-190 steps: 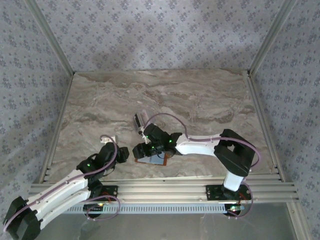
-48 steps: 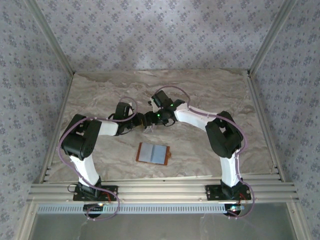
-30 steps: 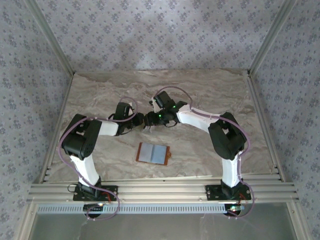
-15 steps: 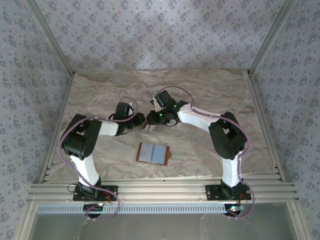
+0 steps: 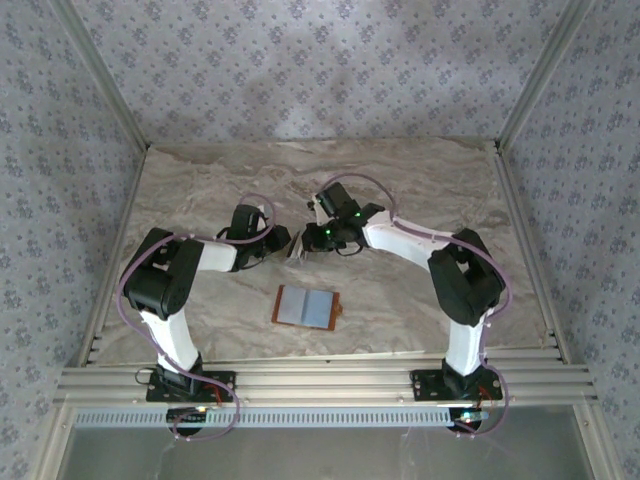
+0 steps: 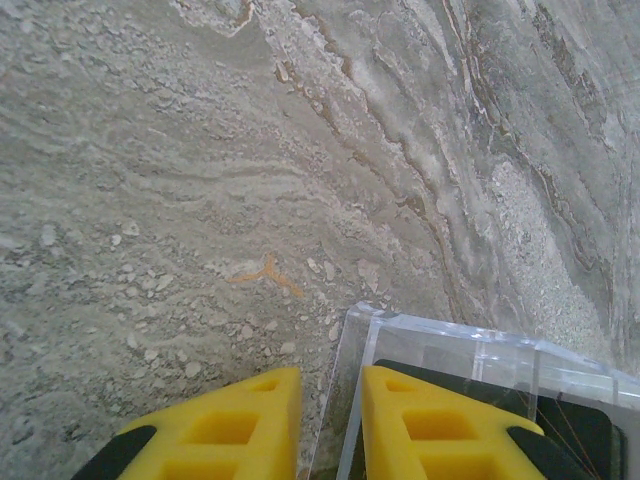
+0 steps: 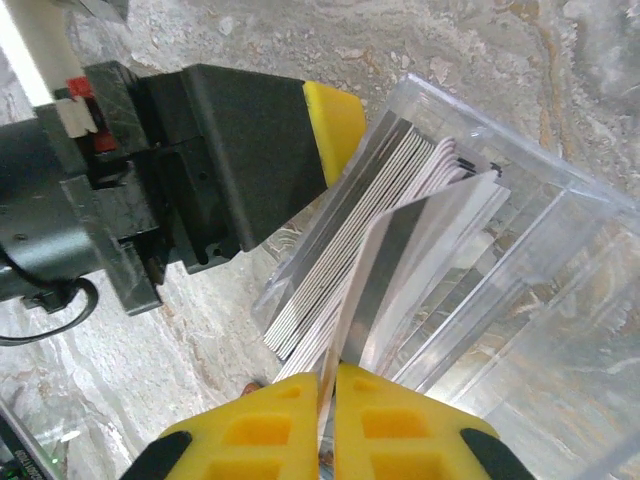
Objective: Put the credit cards into the card holder
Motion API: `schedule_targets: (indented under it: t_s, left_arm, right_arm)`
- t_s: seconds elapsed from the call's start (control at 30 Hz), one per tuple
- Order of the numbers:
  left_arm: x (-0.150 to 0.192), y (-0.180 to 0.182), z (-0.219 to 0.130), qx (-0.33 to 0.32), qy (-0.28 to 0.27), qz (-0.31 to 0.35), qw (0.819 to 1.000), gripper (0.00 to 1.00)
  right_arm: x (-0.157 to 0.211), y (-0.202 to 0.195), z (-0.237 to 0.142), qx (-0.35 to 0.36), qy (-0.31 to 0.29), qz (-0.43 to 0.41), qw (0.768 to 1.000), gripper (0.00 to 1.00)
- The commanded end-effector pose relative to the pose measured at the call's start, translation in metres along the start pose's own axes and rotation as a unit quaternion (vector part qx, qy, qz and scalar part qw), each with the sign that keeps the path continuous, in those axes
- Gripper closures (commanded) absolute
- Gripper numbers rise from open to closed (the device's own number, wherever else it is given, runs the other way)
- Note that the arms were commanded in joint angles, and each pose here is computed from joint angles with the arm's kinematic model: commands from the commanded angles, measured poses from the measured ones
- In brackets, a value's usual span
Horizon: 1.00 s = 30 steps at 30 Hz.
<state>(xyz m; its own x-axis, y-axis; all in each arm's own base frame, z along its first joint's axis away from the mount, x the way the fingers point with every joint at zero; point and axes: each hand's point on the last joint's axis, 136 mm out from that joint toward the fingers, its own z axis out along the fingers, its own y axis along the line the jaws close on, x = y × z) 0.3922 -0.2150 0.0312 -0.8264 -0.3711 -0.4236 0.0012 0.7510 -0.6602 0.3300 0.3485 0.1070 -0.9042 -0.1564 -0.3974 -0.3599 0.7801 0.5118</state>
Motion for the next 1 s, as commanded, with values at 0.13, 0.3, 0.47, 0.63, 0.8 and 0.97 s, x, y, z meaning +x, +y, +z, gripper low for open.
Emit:
schedule_targets:
  t_s: [0.13,0.3,0.47,0.63,0.8,0.97]
  left_arm:
    - [0.033,0.018,0.004,-0.023,0.045,-0.009,0.999,0.77]
    - [0.03,0.011,-0.004,-0.016,0.04,-0.004,0.999,0.77]
    - [0.027,0.004,-0.014,-0.01,0.034,0.002,0.999,0.76]
    - [0.026,-0.001,-0.022,-0.005,0.031,0.004,1.0,0.75]
    - [0.023,-0.005,-0.032,-0.005,0.024,0.01,1.0,0.71]
    - [0.021,-0.01,-0.052,-0.007,0.009,0.018,1.0,0.63]
  right_arm:
    - [0.001,-0.002,-0.024,0.01,-0.013,0.014,1.0,0.91]
    - [0.003,-0.006,-0.033,0.021,-0.021,0.016,0.999,0.94]
    - [0.006,-0.009,-0.043,0.031,-0.034,0.017,0.999,0.95]
    - [0.008,-0.013,-0.049,0.033,-0.039,0.02,0.998,0.97]
    - [0.018,-0.019,-0.053,0.036,-0.038,0.025,0.998,0.98]
    - [0.019,-0.02,-0.067,0.038,-0.064,0.025,0.997,0.99]
